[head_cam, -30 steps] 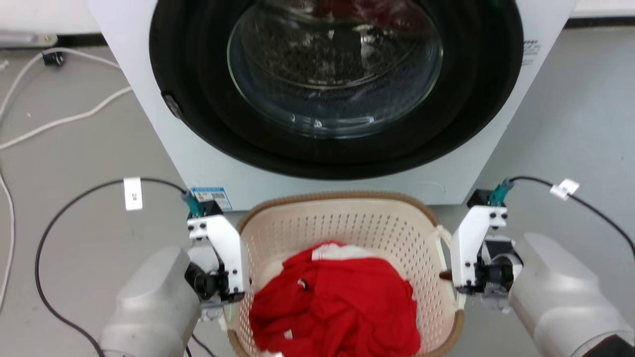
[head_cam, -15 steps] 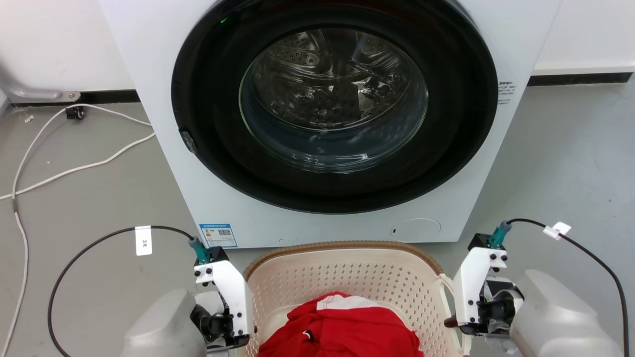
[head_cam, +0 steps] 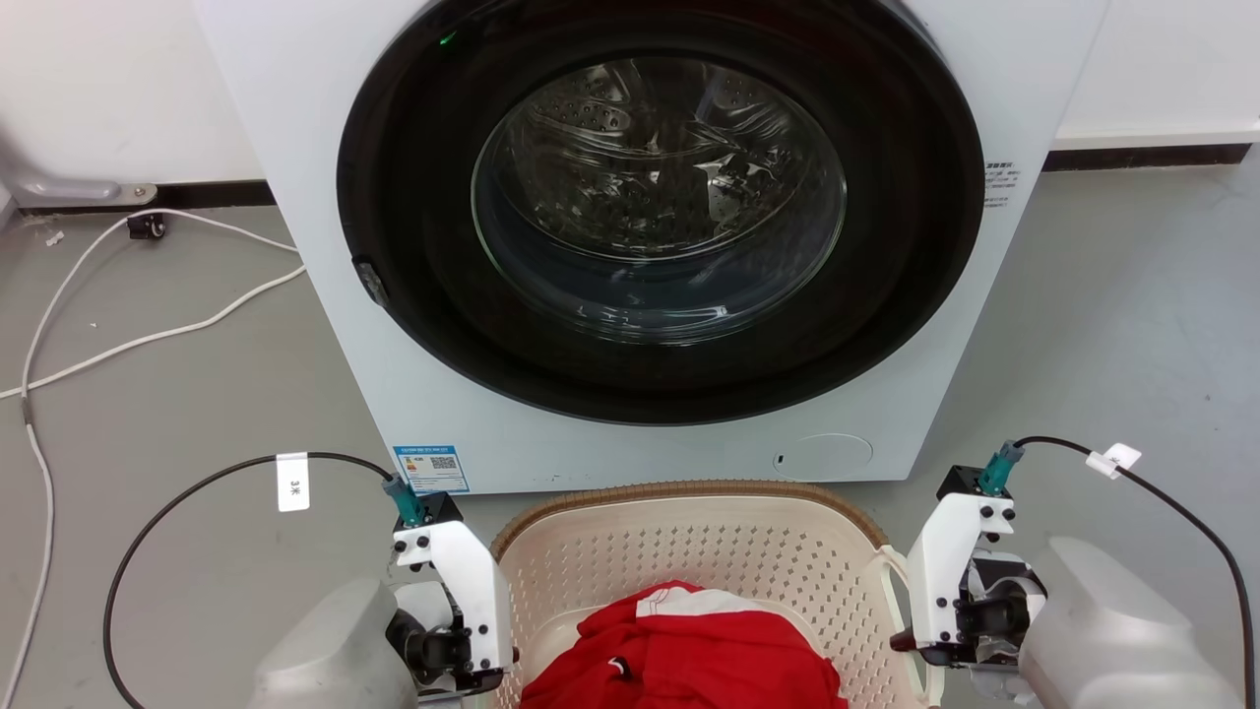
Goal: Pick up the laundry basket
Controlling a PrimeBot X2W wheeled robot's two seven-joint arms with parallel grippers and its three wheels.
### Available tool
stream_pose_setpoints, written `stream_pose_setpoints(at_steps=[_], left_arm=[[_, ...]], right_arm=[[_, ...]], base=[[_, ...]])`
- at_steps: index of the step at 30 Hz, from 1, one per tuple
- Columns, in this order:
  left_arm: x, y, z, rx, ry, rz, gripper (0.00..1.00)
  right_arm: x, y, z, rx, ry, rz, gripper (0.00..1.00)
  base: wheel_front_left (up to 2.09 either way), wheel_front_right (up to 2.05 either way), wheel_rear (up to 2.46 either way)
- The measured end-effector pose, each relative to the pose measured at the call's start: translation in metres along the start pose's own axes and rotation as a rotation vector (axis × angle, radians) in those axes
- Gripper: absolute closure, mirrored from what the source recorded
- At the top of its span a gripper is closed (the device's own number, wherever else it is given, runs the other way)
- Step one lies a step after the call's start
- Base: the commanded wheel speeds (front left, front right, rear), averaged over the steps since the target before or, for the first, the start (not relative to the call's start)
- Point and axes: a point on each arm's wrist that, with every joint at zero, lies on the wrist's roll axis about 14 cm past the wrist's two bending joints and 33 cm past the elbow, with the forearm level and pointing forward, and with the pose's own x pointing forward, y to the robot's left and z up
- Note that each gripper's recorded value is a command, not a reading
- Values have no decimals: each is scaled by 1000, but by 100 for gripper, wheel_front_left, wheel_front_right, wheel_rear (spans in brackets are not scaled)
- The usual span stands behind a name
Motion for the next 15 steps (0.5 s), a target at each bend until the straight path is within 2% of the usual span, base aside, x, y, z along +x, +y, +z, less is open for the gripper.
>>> stream_pose_setpoints(at_steps=[15], left_arm=[[2, 1, 0, -6, -3, -2, 100]], right_arm=[[2, 0, 2, 1, -6, -4, 100]], base=[[0, 0, 0]])
